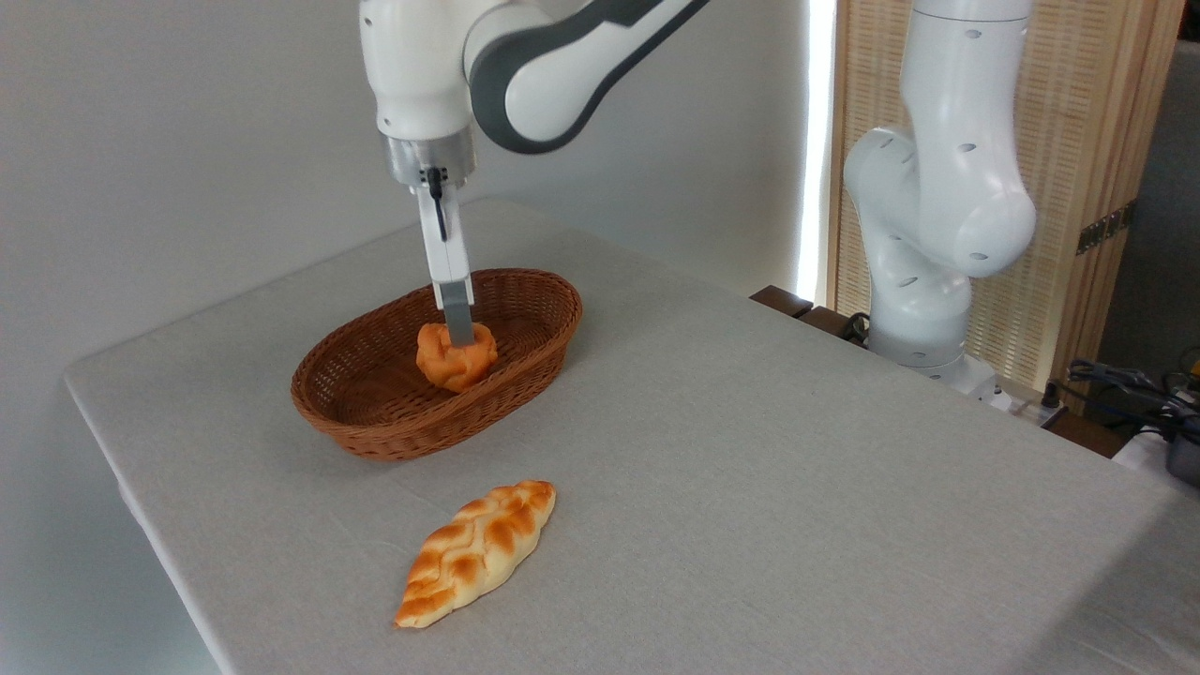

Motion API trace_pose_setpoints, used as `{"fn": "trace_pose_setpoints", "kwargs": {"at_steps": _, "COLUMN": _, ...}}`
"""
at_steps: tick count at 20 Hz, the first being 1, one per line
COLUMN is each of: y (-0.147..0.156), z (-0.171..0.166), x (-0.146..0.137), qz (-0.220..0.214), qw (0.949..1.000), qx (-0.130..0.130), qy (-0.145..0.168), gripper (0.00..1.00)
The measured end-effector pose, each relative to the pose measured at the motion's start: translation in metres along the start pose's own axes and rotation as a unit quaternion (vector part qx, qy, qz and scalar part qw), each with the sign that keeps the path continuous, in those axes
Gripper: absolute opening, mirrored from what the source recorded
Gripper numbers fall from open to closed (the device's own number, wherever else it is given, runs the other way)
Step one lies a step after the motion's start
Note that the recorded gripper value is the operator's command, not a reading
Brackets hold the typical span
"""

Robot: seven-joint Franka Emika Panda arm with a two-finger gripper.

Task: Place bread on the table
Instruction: 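Close the gripper on the round bun and lift it from the basket, then carry the bun beside the basket, lower it onto the table, release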

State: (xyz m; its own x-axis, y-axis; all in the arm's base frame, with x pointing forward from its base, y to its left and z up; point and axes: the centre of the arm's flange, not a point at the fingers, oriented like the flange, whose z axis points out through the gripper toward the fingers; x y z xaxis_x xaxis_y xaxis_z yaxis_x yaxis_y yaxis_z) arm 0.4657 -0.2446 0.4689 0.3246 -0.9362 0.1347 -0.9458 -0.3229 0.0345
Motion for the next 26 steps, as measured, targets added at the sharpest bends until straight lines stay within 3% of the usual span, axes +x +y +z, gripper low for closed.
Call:
{"fn": "trace_pose_setpoints", "kwargs": {"at_steps": 6, "y": -0.049, "z": -0.079, "x": -0.043, "qz": -0.046, "qw": 0.9976, "qx": -0.038, "qy": 0.036, "gripper": 0.00}}
{"fn": "trace_pose_setpoints", "kwargs": {"at_steps": 13, "y": -0.066, "z": -0.117, "x": -0.063, "qz": -0.060, "qw": 0.9964, "qx": -0.037, "qy": 0.047, "gripper": 0.01}}
{"fn": "trace_pose_setpoints", "kwargs": {"at_steps": 16, "y": -0.070, "z": -0.131, "x": -0.092, "qz": -0.020, "qw": 0.9984, "qx": -0.023, "qy": 0.048, "gripper": 0.01}}
{"fn": "trace_pose_setpoints", "kwargs": {"at_steps": 18, "y": -0.069, "z": -0.137, "x": -0.119, "qz": 0.021, "qw": 0.9995, "qx": -0.007, "qy": 0.023, "gripper": 0.01}}
{"fn": "trace_pose_setpoints", "kwargs": {"at_steps": 20, "y": -0.065, "z": -0.129, "x": -0.136, "qz": 0.064, "qw": 0.9971, "qx": 0.010, "qy": -0.039, "gripper": 0.04}}
{"fn": "trace_pose_setpoints", "kwargs": {"at_steps": 23, "y": -0.060, "z": -0.091, "x": -0.153, "qz": 0.125, "qw": 0.9839, "qx": 0.002, "qy": -0.128, "gripper": 0.05}}
{"fn": "trace_pose_setpoints", "kwargs": {"at_steps": 24, "y": -0.059, "z": -0.076, "x": -0.162, "qz": 0.134, "qw": 0.9801, "qx": -0.010, "qy": -0.146, "gripper": 0.18}}
{"fn": "trace_pose_setpoints", "kwargs": {"at_steps": 25, "y": -0.059, "z": -0.062, "x": -0.173, "qz": 0.143, "qw": 0.9767, "qx": -0.023, "qy": -0.159, "gripper": 0.47}}
{"fn": "trace_pose_setpoints", "kwargs": {"at_steps": 26, "y": -0.058, "z": -0.050, "x": -0.181, "qz": 0.147, "qw": 0.9745, "qx": -0.036, "qy": -0.166, "gripper": 0.87}}
